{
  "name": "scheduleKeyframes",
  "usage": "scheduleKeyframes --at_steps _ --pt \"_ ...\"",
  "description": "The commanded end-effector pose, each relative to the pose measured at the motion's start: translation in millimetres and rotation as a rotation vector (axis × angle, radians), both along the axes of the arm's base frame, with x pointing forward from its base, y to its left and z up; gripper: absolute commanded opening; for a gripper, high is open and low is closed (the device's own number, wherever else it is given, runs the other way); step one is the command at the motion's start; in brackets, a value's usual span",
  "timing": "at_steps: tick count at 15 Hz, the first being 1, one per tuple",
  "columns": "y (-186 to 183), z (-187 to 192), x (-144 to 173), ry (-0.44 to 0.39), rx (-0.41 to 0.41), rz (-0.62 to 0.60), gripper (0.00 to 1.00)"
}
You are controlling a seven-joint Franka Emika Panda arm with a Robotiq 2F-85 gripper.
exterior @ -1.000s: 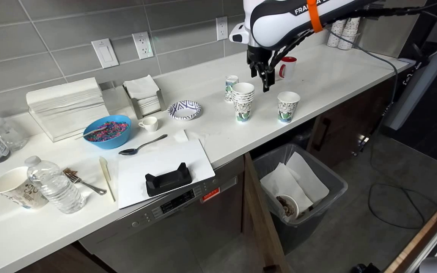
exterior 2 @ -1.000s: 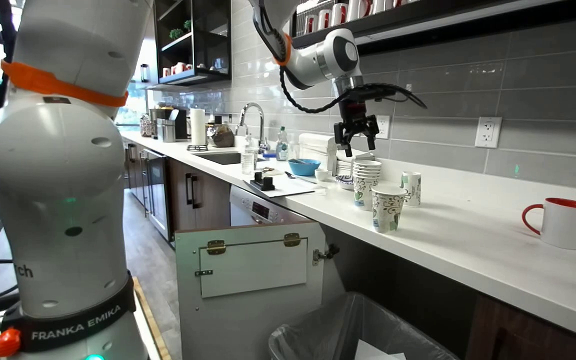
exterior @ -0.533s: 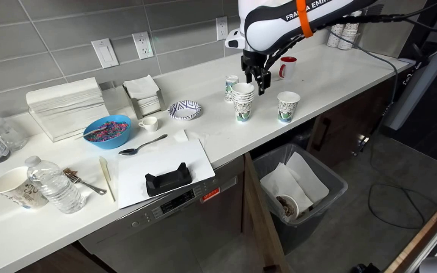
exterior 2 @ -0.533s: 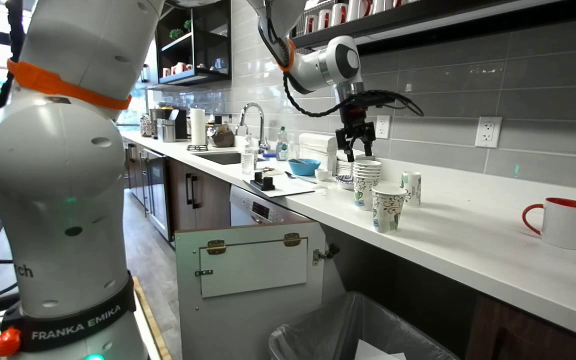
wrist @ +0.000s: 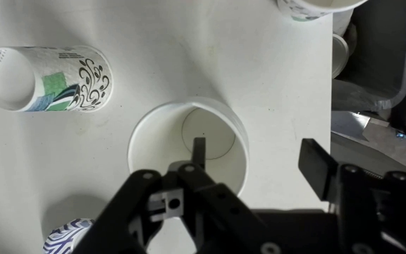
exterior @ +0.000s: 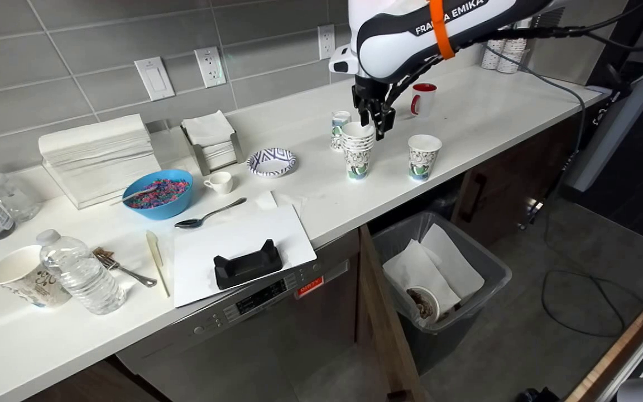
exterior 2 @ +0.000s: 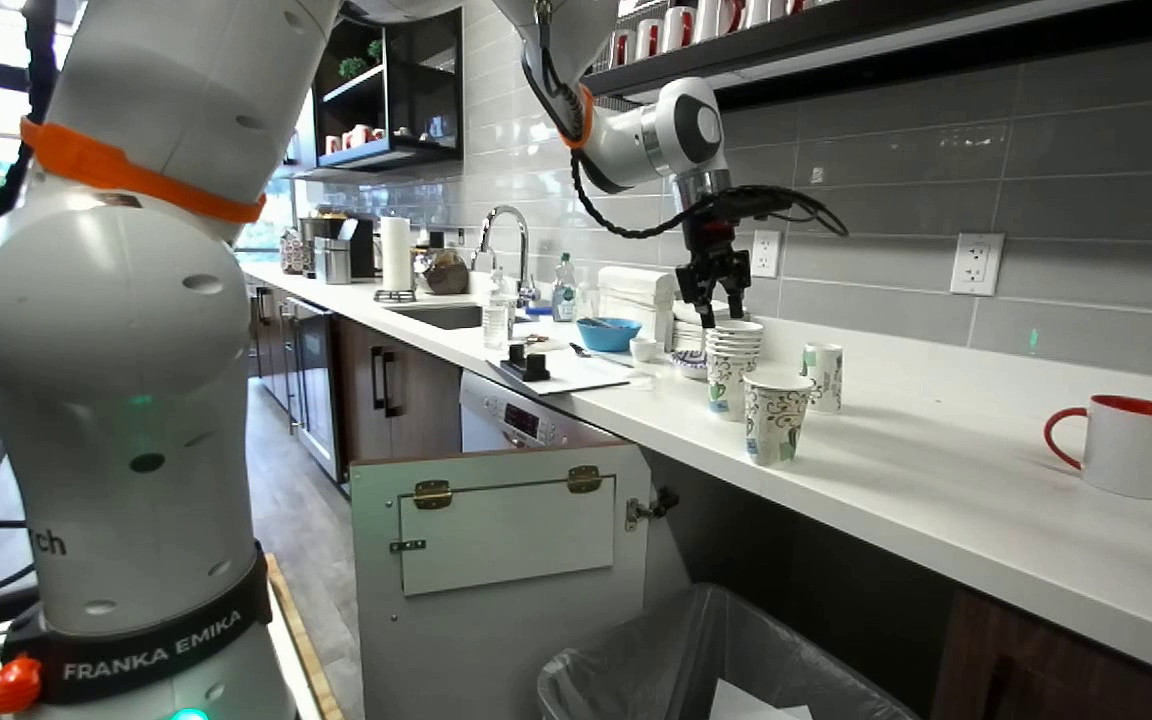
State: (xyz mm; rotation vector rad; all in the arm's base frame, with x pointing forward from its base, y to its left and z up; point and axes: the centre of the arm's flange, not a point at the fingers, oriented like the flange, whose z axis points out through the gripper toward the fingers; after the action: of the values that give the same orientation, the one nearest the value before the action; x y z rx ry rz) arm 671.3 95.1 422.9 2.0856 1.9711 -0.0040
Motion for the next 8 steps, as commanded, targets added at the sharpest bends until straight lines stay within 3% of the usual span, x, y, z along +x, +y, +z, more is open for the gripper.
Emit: scheduleKeyframes --at_steps 1,3,4,5,6,8 --pt "-0.8 -5.5 9.1 0.002 0.023 0.02 0.59" --pt "-0.7 -7.4 9.7 0.004 0.022 0.02 0.57" --pt "-0.6 -7.8 10.3 0.004 0.023 0.02 0.48" --pt "-0.5 -8.4 10.9 0.005 0.022 0.021 0.47" --pt "-0.5 -8.8 11.7 0.005 0.022 0.02 0.35" --pt "-0.7 -9.8 12.8 0.005 0.024 0.019 0.33"
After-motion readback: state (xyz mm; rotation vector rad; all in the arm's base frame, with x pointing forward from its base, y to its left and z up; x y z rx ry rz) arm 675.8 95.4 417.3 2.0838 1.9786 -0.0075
